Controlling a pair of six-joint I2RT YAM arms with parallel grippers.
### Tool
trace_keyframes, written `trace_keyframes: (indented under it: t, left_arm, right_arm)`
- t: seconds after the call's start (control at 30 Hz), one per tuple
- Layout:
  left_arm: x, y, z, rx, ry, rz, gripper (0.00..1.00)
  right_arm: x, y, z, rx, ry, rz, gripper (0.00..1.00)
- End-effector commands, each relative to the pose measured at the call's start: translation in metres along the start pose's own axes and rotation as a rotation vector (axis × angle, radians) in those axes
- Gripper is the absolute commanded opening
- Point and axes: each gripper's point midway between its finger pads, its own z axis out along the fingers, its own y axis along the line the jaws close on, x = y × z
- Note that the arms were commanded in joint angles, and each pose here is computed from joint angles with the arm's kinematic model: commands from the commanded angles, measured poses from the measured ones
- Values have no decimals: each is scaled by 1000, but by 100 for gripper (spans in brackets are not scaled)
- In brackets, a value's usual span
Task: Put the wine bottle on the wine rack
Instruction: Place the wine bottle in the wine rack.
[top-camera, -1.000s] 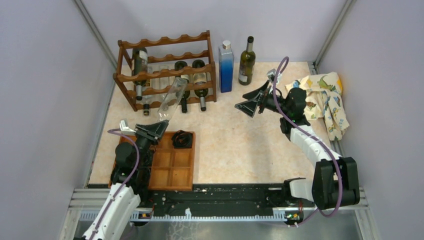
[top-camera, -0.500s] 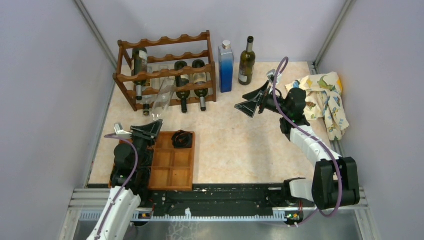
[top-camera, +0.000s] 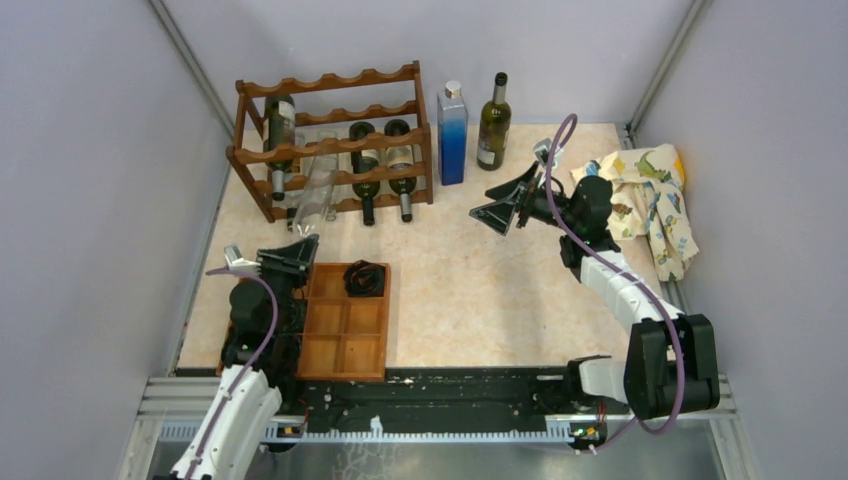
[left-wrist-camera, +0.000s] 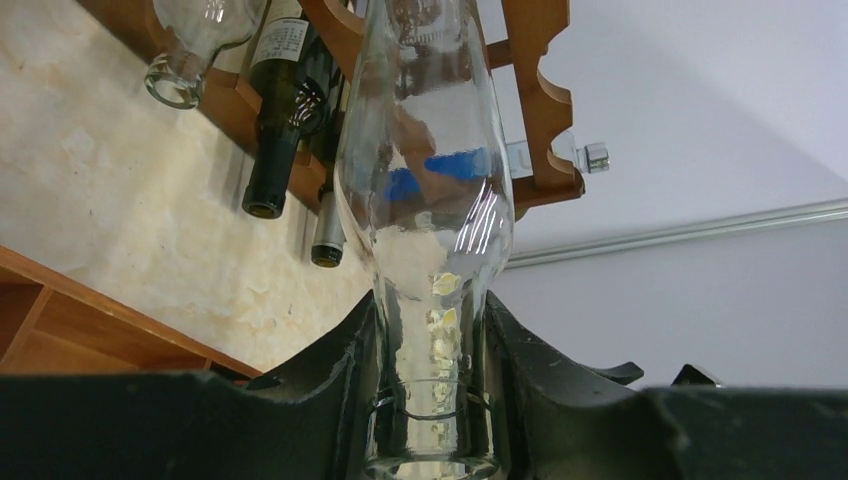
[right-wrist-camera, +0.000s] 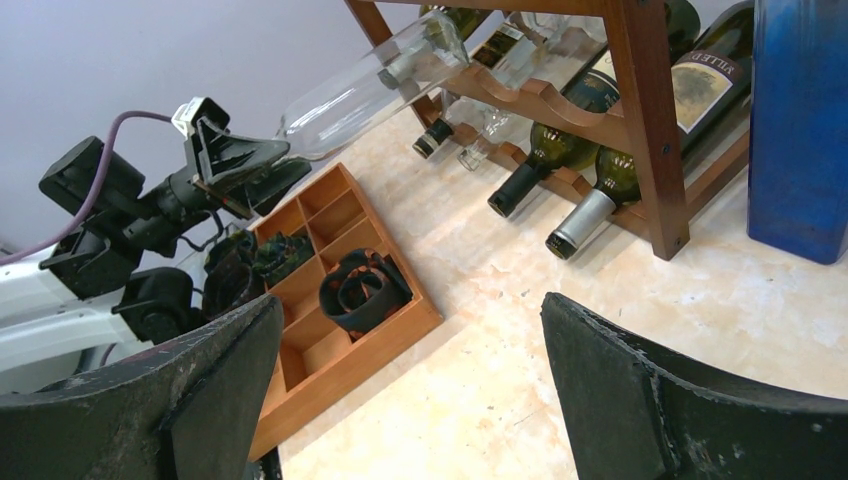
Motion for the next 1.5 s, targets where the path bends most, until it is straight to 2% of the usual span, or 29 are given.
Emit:
trace_keyframes:
  t: [0.0, 0.67, 1.23, 1.47]
  left_arm:
    - [-28, -59, 6, 181, -103, -12, 0]
    - [-50, -88, 80, 246, -169, 94, 0]
    - [-45, -74, 135, 267, -155, 131, 0]
    - [-49, -61, 153, 245, -192, 121, 0]
  right_arm:
    - [-14, 6, -1, -15, -34, -78, 98]
    - [-15, 8, -2, -17, -38, -90, 98]
    - [-19, 4, 2, -17, -42, -101, 98]
    - [-18, 4, 2, -17, -39, -103, 98]
